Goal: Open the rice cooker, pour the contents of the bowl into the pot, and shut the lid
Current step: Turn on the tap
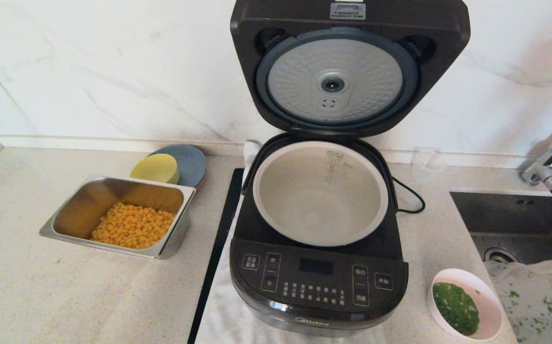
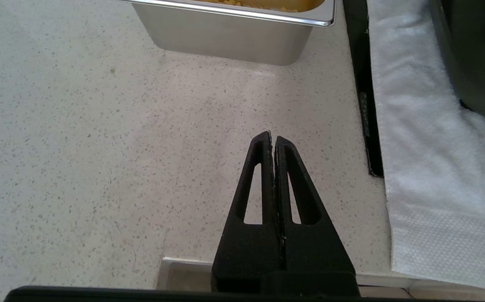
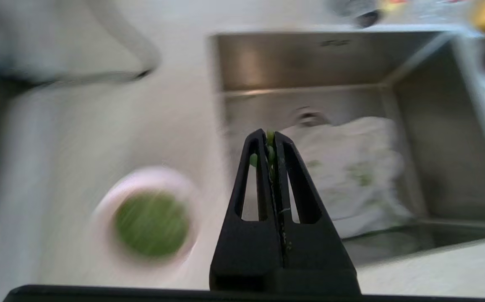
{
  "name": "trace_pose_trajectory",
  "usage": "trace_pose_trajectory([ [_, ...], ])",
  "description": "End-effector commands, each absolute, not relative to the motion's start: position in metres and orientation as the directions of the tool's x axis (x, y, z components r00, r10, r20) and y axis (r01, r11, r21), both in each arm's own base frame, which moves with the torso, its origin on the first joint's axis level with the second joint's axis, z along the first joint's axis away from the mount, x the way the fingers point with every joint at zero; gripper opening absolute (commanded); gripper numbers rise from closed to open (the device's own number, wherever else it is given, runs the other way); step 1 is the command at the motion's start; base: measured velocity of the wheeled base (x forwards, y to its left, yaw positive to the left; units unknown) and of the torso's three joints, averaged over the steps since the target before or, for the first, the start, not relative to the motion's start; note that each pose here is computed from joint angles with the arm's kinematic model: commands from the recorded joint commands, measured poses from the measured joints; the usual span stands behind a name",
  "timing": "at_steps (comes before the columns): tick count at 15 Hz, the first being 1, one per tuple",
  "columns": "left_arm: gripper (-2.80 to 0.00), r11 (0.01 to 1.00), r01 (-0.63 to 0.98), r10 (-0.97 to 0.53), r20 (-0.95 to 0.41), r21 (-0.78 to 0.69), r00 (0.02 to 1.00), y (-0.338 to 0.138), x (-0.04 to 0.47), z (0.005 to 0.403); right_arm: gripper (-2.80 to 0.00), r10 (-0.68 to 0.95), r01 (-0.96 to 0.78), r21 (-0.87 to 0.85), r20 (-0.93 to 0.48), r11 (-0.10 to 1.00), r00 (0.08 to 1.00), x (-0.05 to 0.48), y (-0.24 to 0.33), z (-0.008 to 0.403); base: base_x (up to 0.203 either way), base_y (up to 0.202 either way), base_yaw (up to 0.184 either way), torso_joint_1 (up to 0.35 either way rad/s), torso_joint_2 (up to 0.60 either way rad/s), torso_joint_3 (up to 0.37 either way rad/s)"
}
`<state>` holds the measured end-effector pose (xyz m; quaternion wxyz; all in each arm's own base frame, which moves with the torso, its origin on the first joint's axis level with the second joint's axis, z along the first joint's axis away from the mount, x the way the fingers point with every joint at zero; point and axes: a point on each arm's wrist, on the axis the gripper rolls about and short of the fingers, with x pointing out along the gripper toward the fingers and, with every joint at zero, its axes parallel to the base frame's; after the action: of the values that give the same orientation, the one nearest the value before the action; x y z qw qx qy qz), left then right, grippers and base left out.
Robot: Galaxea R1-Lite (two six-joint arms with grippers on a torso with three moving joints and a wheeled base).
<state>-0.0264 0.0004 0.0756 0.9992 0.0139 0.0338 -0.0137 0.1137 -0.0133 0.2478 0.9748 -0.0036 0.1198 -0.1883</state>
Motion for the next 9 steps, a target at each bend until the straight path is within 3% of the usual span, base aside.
trace_pose_trajectory([
  [1,-2.80,0.999,0.028,-0.026,-0.067,0.027,0.997,0.000,-0.026,0.076,-2.80,-0.495,0.477,-0.139,-0.322,0.868,0.807,0.205,-0.030,0.232,0.000,0.000,0.000,0.000,0.00,0.000],
  [9,-2.80,0.999,0.028,-0.026,-0.067,0.027,0.997,0.000,-0.026,0.076,-2.80,-0.764,0.735,-0.211,-0.134,0.644,0.631,0.331,-0.106,0.212,0.000,0.000,0.000,0.000,0.00,0.000],
])
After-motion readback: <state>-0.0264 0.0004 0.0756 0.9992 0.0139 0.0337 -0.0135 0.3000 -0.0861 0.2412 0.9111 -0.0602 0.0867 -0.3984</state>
